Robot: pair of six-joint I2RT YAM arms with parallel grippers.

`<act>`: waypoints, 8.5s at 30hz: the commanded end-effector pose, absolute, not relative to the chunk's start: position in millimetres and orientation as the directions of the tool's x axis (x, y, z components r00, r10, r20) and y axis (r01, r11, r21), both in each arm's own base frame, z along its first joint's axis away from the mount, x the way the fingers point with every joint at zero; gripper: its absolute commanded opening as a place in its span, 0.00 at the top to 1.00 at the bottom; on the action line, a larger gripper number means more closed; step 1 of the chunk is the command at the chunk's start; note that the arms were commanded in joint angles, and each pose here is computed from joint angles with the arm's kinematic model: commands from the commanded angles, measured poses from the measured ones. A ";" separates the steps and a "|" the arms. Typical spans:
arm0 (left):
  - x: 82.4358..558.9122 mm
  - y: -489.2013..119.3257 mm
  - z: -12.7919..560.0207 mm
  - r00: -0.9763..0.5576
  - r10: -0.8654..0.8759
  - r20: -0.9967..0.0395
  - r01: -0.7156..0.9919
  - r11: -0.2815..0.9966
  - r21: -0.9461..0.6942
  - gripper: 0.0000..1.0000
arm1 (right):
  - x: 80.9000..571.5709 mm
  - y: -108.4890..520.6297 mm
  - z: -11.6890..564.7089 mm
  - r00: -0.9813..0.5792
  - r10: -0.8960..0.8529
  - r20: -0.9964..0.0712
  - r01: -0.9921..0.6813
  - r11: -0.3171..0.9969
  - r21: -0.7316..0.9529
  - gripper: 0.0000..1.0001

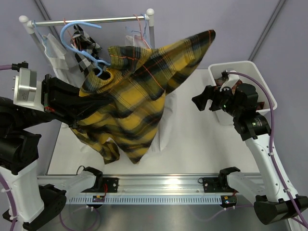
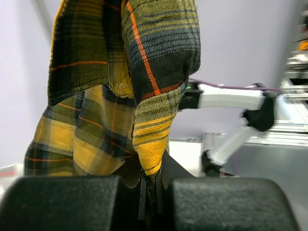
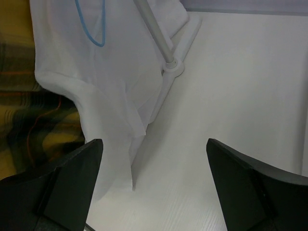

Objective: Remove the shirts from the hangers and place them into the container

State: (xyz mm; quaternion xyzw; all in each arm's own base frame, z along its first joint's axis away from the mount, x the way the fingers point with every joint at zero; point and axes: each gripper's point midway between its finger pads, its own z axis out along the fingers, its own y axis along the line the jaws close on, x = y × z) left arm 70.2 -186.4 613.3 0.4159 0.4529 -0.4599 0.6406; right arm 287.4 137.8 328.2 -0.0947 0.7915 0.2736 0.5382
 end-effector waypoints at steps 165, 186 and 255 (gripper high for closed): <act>141.3 -286.4 283.4 -0.406 0.131 -0.905 0.792 0.543 -0.277 1.00 | 259.0 98.3 453.3 -0.065 0.380 -0.923 -0.257 0.887 0.384 1.00; 148.6 -256.4 408.5 -0.115 0.145 -0.983 0.844 0.535 -0.020 0.06 | 266.4 161.5 394.9 -0.123 0.177 -0.977 -0.575 0.789 0.215 1.00; 192.6 -77.8 396.6 -0.280 0.022 -0.960 0.073 0.997 0.002 1.00 | 196.3 144.3 369.2 -0.212 0.167 -0.963 -0.594 0.760 0.263 0.00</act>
